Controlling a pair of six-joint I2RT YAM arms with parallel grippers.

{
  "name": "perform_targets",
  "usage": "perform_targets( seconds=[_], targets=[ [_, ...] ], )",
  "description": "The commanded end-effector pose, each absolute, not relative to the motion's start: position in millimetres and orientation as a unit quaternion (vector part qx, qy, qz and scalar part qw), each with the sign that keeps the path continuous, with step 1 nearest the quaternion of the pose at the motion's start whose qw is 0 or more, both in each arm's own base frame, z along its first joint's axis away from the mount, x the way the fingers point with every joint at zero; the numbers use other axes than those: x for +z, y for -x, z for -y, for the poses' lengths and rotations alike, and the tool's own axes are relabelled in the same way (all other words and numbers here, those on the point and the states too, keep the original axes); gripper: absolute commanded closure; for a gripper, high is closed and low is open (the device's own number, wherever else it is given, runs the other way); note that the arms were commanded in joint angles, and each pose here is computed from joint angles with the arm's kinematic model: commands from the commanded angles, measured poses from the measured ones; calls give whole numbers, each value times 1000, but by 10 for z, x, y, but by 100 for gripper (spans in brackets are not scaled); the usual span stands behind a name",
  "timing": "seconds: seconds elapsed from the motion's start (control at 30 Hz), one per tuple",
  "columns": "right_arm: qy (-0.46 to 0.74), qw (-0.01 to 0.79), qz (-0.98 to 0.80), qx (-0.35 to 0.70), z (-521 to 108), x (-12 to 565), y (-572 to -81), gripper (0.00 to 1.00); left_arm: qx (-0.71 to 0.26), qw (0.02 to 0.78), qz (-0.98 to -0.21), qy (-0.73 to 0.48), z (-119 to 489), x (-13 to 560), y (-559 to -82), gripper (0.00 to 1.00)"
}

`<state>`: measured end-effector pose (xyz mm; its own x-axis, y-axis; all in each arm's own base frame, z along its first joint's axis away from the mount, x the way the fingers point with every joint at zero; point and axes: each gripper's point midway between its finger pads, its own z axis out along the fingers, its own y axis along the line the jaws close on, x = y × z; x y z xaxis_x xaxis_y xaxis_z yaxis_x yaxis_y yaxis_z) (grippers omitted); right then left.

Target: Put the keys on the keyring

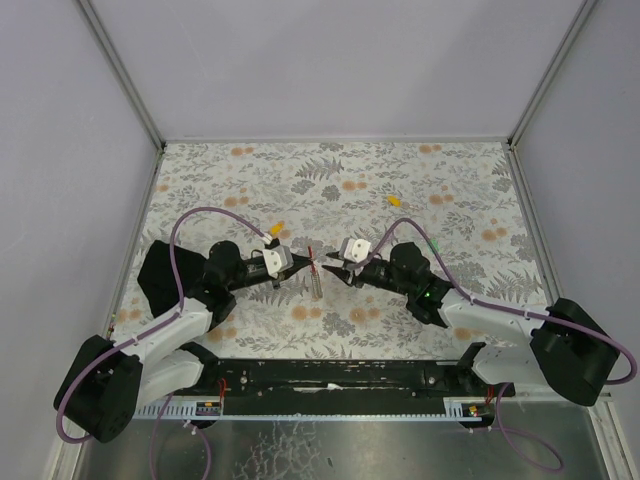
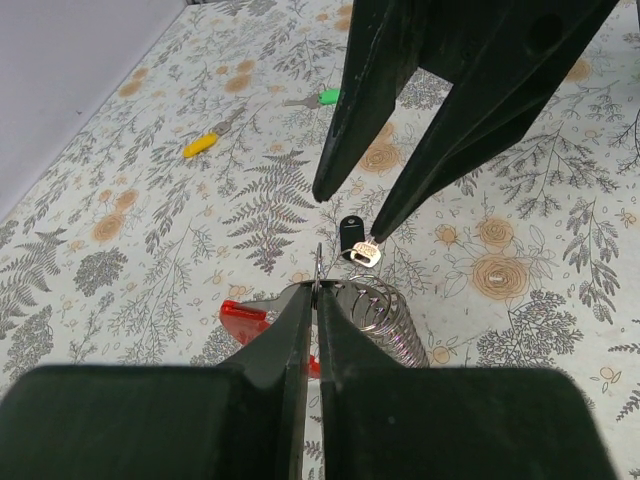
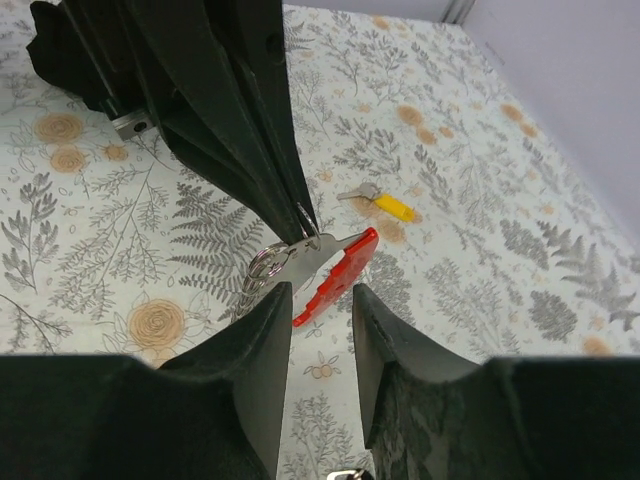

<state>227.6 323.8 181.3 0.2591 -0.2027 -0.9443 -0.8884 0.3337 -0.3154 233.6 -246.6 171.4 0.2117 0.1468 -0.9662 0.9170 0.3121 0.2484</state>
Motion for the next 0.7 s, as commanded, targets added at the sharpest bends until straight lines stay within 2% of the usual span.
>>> perform_targets(
  seconds=[0.0,0.3,0.47,0.67],
  targets=[
    [432,595,-595,324,-3323,2002,-2378,62,-314,625,-527,-483,2490,1904,-2398,100],
    [275,524,-687,421,-3366,2192,-2347,65,-315,624,-531,-478,2498,1890,-2423,100],
    [234,472,-734,429,-3372,2152,-2323,65,-317,625,-531,-477,2502,1886,-2418,100],
    [216,445,-751,437,-3418,2060,-2318,68,-321,622,-532,-476,2515,1881,-2416,100]
  ],
)
